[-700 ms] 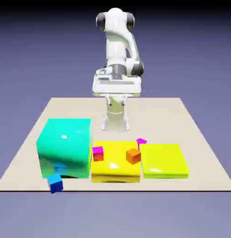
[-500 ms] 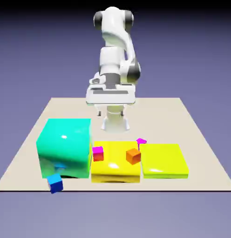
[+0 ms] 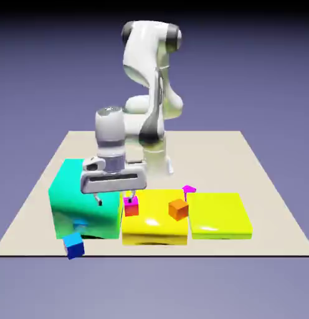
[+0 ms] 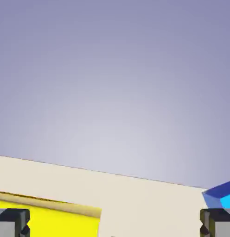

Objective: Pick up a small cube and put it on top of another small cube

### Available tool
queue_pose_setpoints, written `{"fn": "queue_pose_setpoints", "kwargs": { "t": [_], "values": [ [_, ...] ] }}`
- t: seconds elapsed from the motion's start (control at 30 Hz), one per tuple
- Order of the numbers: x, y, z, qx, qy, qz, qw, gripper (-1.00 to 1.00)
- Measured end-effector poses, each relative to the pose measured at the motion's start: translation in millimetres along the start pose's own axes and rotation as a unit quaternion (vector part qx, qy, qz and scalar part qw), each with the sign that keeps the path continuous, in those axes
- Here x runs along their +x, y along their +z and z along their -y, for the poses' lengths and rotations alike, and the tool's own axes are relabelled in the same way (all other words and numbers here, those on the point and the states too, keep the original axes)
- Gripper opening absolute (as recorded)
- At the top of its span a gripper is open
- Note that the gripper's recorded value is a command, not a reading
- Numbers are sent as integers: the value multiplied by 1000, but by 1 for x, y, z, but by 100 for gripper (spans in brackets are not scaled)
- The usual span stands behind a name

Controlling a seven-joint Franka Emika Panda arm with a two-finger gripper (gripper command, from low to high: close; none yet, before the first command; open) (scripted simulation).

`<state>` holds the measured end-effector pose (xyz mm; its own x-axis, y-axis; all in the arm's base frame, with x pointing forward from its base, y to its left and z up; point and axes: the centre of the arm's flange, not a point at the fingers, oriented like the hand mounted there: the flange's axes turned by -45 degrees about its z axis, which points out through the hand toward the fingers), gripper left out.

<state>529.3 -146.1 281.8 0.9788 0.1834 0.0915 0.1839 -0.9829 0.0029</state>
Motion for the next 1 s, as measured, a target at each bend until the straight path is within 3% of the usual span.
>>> {"fn": "queue_pose_setpoints", "kwargs": {
  "t": [0.33,0.7,0.77,0.8,0.87,0.97,1.0],
  "values": [
    [8,66,-68,-5,-64,128,990,0],
    [28,97,-107,-23,-159,240,957,0],
    [11,145,-111,-23,-160,239,957,0],
    [4,161,-113,-23,-159,240,957,-100],
    [4,161,-112,-23,-159,239,958,-100],
    [27,99,-105,-17,-155,239,958,-100],
    [22,103,-99,2,-145,240,960,-100]
  ]
}}
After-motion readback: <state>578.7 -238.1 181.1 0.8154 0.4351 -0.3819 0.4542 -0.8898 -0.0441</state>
